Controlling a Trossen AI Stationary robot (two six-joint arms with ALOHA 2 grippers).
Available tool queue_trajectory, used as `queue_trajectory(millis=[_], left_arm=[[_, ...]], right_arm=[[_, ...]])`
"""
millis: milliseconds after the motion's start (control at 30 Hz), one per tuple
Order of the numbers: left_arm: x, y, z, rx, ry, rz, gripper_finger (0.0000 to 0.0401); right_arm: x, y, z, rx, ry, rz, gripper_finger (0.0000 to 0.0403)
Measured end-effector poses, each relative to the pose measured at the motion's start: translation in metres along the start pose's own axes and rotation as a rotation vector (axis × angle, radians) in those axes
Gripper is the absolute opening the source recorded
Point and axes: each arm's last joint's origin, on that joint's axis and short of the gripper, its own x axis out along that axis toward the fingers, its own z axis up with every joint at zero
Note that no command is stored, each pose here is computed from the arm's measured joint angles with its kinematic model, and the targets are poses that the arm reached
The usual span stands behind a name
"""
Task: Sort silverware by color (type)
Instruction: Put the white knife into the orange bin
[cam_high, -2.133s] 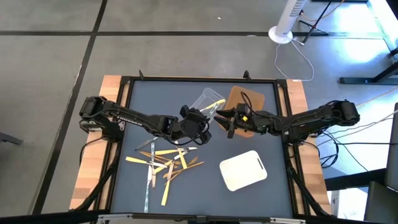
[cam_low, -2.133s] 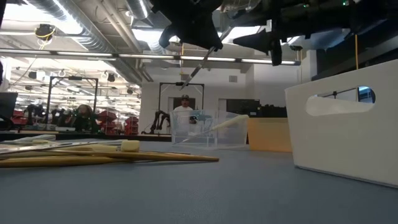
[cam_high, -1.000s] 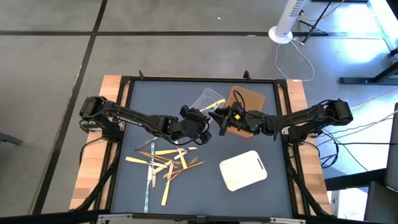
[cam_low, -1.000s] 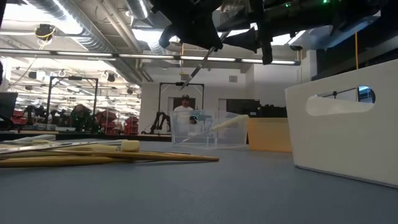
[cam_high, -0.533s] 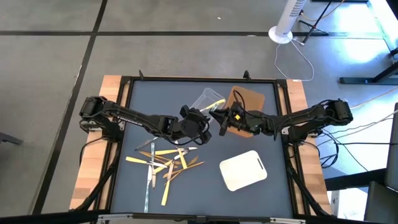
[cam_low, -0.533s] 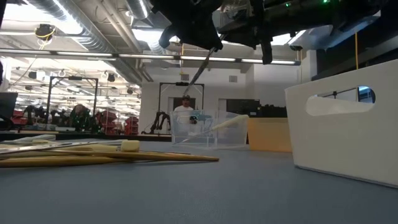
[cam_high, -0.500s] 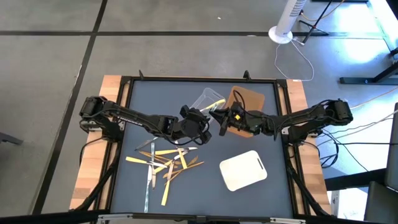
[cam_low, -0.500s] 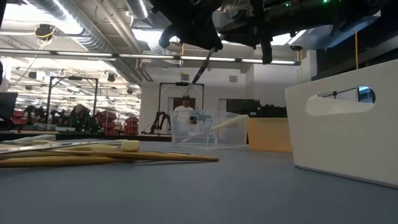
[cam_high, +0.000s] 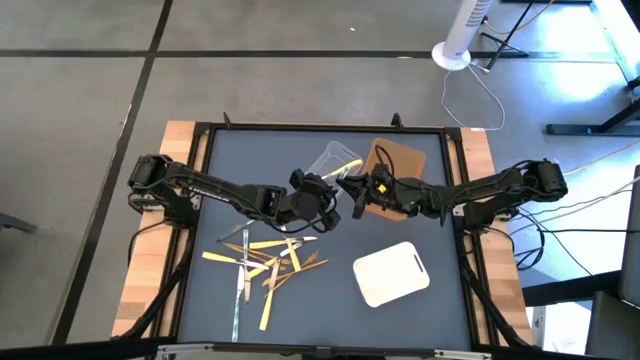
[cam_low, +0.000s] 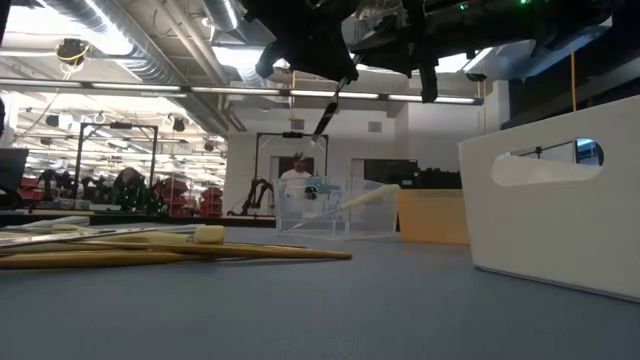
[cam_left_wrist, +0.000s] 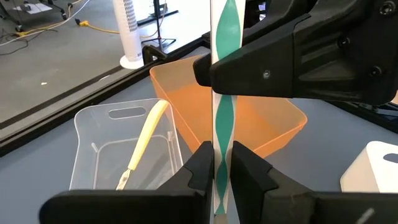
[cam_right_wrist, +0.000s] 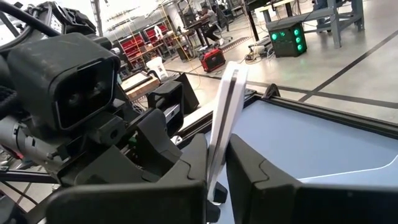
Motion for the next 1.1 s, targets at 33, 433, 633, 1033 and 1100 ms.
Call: queue_trajectory(millis=[33, 433, 633, 1033, 1100], left_arm=[[0.0000, 0.0000, 0.0000, 0.000, 0.001, -0.001, 0.0035], [0.0010, 0.0006, 0.0002, -0.001, 0.011, -0.016, 0.0069], [0.0020, 0.0016, 0.0007, -0.004, 0.013, -0.018, 0.0106], [0.0015, 0.0003, -0.0009, 0.003, 0.050, -0.071, 0.0129], [0.0015, 0.0000, -0.0010, 0.003, 0.055, -0.079, 0.0129]], right_arm=[[0.0000, 0.0000, 0.0000, 0.000, 0.000, 0.000, 0.0017], [-0.0001, -0.0003, -0.0008, -0.009, 0.009, -0.003, 0.0017], [0.0000, -0.0006, -0.0007, -0.011, 0.006, -0.007, 0.0017], [-0.0057, -0.0004, 0.0053, -0.039, 0.017, -0.008, 0.0017], [-0.0092, -0.0006, 0.0088, -0.042, 0.023, -0.011, 0.0017]])
